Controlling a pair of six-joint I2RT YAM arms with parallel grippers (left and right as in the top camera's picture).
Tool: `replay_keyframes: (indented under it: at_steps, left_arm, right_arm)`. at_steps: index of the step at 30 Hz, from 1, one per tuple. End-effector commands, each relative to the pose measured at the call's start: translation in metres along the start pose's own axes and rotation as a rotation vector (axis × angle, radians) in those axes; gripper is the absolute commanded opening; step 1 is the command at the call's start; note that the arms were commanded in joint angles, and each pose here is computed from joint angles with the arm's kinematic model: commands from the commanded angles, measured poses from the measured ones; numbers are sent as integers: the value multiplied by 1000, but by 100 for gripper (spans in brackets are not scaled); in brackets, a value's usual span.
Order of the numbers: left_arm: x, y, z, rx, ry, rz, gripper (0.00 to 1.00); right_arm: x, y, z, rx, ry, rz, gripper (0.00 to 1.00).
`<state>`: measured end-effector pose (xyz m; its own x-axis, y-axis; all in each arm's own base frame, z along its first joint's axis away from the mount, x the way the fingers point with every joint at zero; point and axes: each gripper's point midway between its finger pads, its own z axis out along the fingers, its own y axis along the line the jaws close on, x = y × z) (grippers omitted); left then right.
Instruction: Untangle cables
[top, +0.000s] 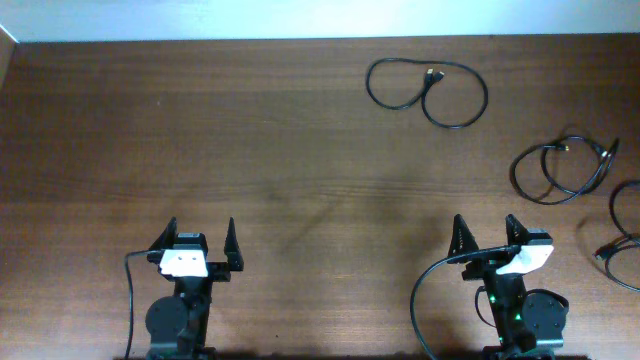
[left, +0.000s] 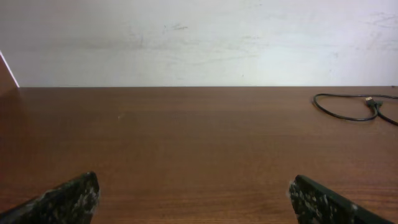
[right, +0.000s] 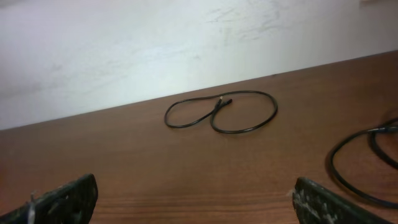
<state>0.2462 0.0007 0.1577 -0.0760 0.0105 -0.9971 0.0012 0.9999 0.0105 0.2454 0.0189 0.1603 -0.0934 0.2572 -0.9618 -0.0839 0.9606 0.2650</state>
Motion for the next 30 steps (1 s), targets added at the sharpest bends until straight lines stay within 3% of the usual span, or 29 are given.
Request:
replay_keyframes:
  at_steps: [1, 4, 8, 9, 10, 12, 30]
  left_arm:
    - [2, 2, 0, -12, 5, 19, 99]
    - [2, 2, 0, -12, 5, 19, 99]
    - [2, 2, 0, -12, 5, 19, 99]
    - [2, 2, 0, -12, 5, 19, 99]
    - [2, 2, 0, -12, 5, 19, 99]
    - [2, 2, 0, -12, 5, 19, 99]
    - [2, 2, 0, -12, 5, 19, 99]
  right_arm:
    - [2, 0, 0, -3, 1, -62, 90]
    - [3, 2, 0, -15, 2, -157, 78]
    - [3, 4, 0, -29, 3, -267, 76]
    - [3, 4, 0, -29, 3, -287, 80]
    - [3, 4, 0, -28, 2, -322, 91]
    - [3, 4, 0, -29, 2, -363, 99]
    - [3, 3, 0, -21, 0, -412, 99]
